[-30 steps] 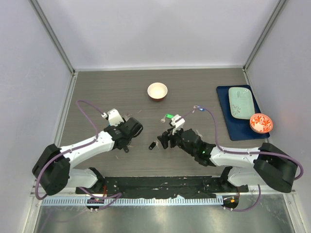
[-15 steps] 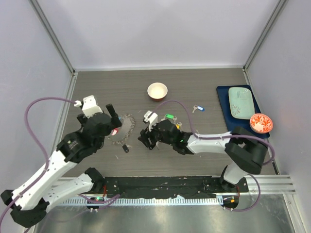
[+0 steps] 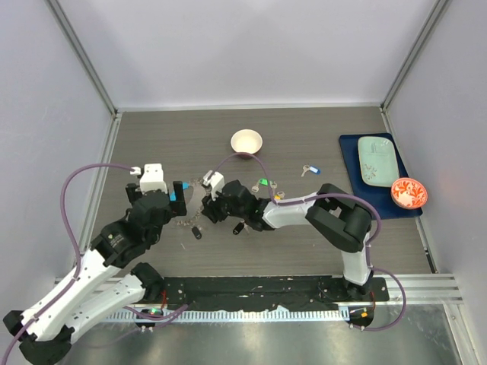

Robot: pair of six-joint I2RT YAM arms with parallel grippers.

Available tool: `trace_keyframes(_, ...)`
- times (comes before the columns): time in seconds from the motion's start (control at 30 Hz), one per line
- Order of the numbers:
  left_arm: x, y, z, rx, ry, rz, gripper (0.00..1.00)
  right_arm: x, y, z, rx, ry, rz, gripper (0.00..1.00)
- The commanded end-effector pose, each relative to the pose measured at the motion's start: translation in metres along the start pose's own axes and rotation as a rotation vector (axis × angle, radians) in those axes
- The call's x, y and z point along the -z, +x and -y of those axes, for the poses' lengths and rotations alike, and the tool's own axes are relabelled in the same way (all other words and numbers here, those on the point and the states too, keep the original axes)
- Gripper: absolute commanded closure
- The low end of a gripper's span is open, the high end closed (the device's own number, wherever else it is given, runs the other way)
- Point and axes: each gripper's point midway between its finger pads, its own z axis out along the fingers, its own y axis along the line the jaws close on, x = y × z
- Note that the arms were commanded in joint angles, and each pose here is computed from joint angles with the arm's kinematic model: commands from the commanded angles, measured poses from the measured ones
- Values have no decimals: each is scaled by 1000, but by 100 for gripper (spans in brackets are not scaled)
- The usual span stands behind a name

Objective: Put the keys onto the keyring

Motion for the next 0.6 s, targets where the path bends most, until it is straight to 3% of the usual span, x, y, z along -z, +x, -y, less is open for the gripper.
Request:
trace_keyframes(0.0, -7, -8, -5, -1, -21, 24, 6, -17, -26, 2, -86, -18, 61, 54)
trace_keyframes(0.2, -19, 0, -14, 50, -32, -6, 6, -22, -10, 28, -298, 10, 44, 59)
trace_keyframes(0.57, -31, 6, -12, 84, -4, -58, 7, -31, -1, 30, -452, -118, 63, 64)
